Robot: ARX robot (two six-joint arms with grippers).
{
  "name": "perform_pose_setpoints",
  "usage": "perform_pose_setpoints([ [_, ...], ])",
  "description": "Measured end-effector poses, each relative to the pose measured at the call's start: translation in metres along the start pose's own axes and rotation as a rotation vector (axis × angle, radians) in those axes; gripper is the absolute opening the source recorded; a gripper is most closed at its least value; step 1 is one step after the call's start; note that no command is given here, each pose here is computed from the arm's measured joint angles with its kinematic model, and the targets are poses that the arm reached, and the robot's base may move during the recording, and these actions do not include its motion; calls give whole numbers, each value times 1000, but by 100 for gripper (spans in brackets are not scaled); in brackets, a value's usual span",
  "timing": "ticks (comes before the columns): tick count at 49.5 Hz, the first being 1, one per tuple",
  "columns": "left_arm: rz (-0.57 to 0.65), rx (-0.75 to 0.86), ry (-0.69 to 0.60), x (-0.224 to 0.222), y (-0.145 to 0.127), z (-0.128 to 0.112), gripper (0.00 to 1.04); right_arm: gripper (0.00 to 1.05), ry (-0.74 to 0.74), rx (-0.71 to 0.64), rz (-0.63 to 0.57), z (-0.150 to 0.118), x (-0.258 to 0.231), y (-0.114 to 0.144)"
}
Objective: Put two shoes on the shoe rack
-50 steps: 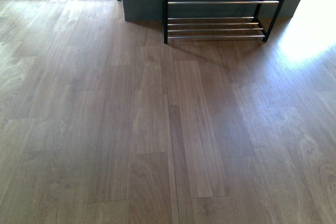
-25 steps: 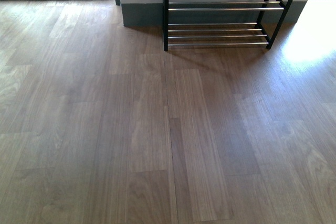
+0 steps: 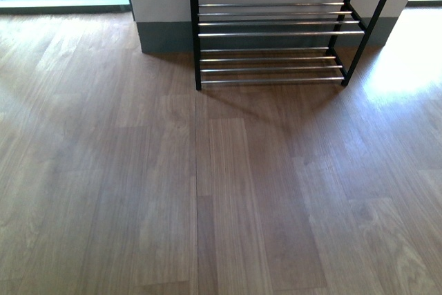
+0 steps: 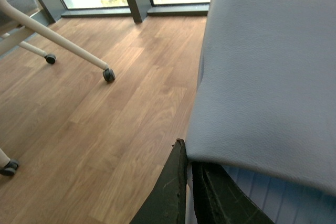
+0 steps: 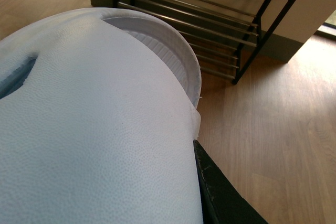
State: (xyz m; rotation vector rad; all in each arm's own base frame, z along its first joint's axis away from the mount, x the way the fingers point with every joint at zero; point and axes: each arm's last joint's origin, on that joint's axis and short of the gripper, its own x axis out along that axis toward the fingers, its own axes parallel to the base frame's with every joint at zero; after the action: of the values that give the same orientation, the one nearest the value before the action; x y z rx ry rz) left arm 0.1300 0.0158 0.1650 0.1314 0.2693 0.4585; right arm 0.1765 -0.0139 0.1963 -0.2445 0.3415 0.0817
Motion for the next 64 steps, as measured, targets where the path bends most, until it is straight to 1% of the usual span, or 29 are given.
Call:
perform_pose_setpoints([
  [64, -1, 1, 1, 0, 0, 0, 2, 2, -1, 0, 4, 0, 0, 0],
])
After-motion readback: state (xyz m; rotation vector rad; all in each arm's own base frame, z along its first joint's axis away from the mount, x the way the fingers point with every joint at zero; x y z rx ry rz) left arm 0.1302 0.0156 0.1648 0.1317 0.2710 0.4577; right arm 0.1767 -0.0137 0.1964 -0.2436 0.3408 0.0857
